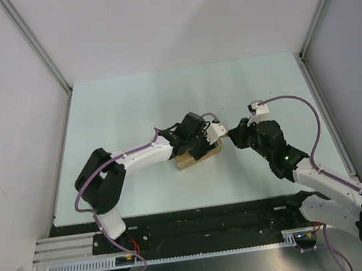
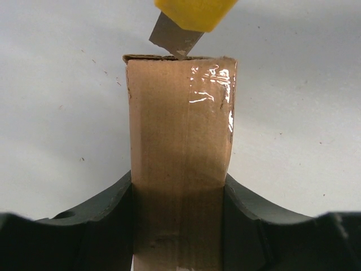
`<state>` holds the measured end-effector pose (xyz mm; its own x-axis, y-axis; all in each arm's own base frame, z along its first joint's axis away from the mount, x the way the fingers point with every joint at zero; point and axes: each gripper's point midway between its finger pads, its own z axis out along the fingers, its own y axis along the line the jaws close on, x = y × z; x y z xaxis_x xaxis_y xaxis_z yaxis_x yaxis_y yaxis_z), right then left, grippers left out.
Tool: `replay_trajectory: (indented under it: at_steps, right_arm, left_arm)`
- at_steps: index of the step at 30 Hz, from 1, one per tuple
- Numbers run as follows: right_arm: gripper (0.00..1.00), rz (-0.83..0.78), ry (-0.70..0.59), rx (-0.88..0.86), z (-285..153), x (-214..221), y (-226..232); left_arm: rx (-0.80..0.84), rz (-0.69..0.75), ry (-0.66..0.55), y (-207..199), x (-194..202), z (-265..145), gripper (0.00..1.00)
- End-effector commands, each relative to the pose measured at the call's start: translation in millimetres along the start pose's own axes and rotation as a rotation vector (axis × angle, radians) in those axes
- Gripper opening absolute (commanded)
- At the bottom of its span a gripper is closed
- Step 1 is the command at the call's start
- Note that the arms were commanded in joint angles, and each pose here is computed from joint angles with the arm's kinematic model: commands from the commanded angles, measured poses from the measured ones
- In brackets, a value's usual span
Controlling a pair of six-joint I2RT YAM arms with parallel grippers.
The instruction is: Unpack the express box
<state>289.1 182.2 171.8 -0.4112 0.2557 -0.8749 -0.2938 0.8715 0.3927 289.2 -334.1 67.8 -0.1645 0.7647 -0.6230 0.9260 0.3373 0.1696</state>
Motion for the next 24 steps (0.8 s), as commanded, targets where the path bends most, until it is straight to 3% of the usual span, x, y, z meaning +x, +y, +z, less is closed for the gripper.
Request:
replay_trajectory:
  at_steps: [1,9,15,24]
  right_arm:
    - [0.00,-0.018,-0.034,0.003,4,-7,-1]
    - [0.00,-0.013,0.028,-0.015,5,9,0]
    - [0.00,0.012,0.111,-0.046,-6,24,4]
    - [0.00,0.083,0.248,-0.058,-28,47,5]
  left_arm:
    - [0.034,0.088,0.087,-6,30,2,0.36]
    - [0.034,0.082,0.090,-6,31,2,0.34]
    - [0.015,0.037,0.099,1,32,5,0.23]
    - [-0.008,-0.036,0.148,10,48,6,0.17]
